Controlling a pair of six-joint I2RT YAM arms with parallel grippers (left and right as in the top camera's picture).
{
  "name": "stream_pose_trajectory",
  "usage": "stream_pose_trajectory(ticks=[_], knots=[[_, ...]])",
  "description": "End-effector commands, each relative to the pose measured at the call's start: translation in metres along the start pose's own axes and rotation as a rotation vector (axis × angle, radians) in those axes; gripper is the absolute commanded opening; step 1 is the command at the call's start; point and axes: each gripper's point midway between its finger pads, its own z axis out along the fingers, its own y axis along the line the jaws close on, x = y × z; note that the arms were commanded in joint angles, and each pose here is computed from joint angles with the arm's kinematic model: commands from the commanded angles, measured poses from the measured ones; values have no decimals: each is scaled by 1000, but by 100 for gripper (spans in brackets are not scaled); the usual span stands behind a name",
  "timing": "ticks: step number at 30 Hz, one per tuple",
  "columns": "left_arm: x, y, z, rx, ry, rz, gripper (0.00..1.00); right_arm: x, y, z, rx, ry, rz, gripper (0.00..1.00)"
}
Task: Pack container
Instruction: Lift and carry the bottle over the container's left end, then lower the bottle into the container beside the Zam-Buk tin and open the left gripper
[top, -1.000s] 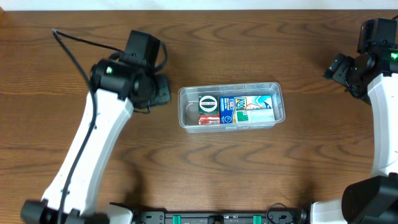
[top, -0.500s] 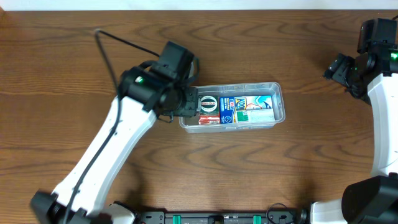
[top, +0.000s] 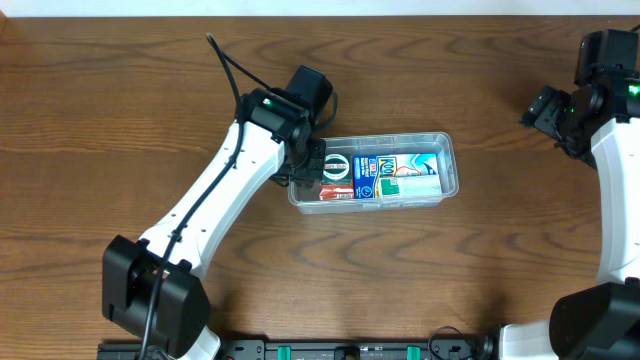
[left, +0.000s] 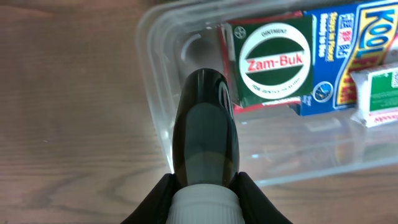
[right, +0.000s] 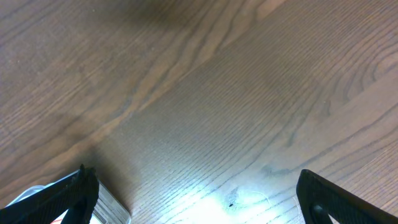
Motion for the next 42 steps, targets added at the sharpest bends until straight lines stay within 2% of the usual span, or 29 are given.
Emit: stream_pose_trajectory(ticks=[1, 12, 25, 42], knots=[[-8, 12, -1, -72, -42, -49, 26, -1, -1, 0, 8, -3, -4, 99], [-13, 10, 12, -81, -33, -105, 26, -1, -1, 0, 8, -4, -4, 99], [-14, 1, 47, -102, 23, -83, 26, -1, -1, 0, 8, -4, -4, 99], [-13, 2, 67, -120, 58, -100, 27, -1, -1, 0, 8, -3, -4, 99]])
